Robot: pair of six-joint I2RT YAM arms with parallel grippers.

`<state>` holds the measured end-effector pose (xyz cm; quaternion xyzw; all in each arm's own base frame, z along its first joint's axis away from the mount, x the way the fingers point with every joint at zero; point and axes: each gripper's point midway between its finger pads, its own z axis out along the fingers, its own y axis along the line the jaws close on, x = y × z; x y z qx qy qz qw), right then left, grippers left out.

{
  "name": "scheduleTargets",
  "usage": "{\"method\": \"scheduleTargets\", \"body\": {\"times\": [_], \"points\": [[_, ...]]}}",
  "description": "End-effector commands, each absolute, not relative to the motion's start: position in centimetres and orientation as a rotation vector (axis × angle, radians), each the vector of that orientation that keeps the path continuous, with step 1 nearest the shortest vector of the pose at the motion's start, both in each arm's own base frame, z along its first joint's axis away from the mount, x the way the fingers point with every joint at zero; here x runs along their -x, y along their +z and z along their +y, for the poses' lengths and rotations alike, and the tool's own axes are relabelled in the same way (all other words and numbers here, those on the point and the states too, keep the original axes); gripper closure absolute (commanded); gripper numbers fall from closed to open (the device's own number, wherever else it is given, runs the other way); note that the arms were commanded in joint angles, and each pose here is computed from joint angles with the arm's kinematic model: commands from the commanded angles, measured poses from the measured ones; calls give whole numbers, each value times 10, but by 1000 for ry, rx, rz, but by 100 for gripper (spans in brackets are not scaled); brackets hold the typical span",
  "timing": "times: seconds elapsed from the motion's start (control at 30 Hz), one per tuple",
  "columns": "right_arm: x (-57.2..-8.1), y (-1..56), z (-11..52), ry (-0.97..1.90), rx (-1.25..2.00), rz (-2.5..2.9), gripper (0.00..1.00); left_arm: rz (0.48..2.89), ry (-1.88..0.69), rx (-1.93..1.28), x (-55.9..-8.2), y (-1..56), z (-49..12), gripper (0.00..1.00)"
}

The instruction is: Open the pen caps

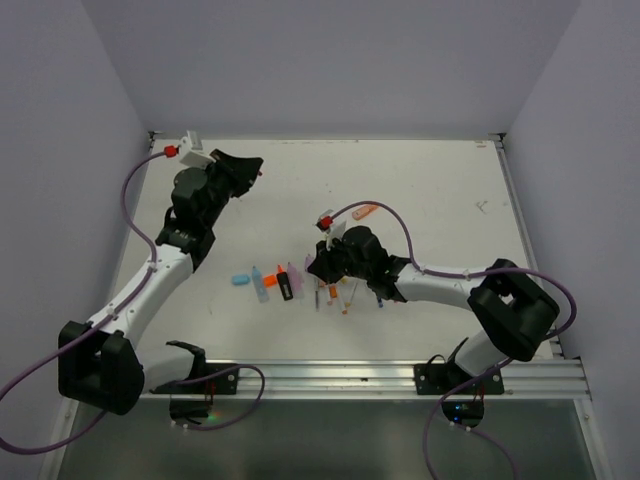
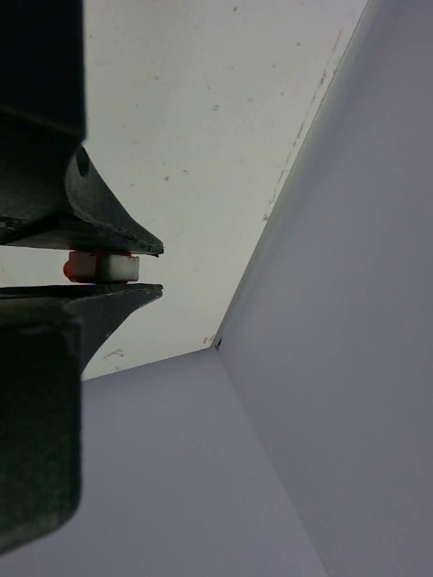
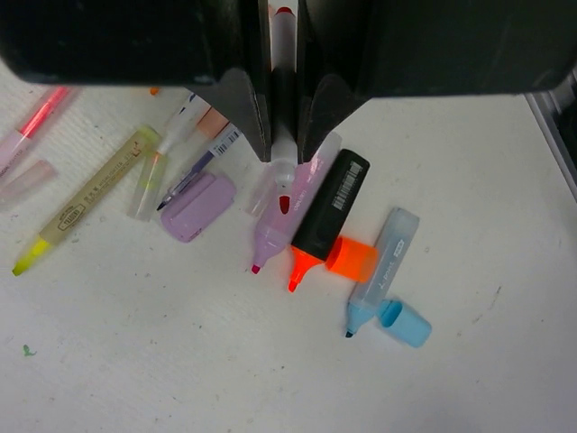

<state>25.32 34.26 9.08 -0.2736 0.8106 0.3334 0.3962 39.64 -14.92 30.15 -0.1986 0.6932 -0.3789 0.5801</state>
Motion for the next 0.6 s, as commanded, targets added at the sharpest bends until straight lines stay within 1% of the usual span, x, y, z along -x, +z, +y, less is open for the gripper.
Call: {"method": "scheduleTargets", "body": {"times": [0.0, 0.13, 0.17, 0.2, 0.27, 0.3, 0.33, 0.47, 0.53, 0.57], "points": [[-269, 120, 345, 822, 607, 1994, 100, 1654, -850, 452, -403, 306, -149, 99], [-294, 128, 340, 715, 467, 2022, 100, 1875, -775, 368, -400, 248, -158, 97], [-304, 127, 340, 671, 419, 2041, 100, 1944, -781, 338, -396, 226, -163, 97], [-307, 118, 338, 649, 401, 2061, 100, 1981, -791, 332, -394, 213, -166, 96], [-322, 119, 339, 604, 342, 2084, 100, 2070, -814, 301, -388, 184, -175, 96], [-326, 107, 340, 577, 327, 2118, 100, 2107, -810, 288, -386, 172, -177, 95], [-334, 110, 343, 568, 306, 2126, 100, 2160, -816, 279, -383, 155, -181, 95], [-354, 96, 349, 533, 239, 2156, 100, 2251, -797, 215, -378, 126, -198, 93], [-366, 83, 349, 508, 212, 2183, 100, 2270, -754, 197, -381, 117, -200, 93], [-369, 77, 349, 503, 197, 2199, 100, 2316, -729, 192, -374, 108, -200, 93]]}}
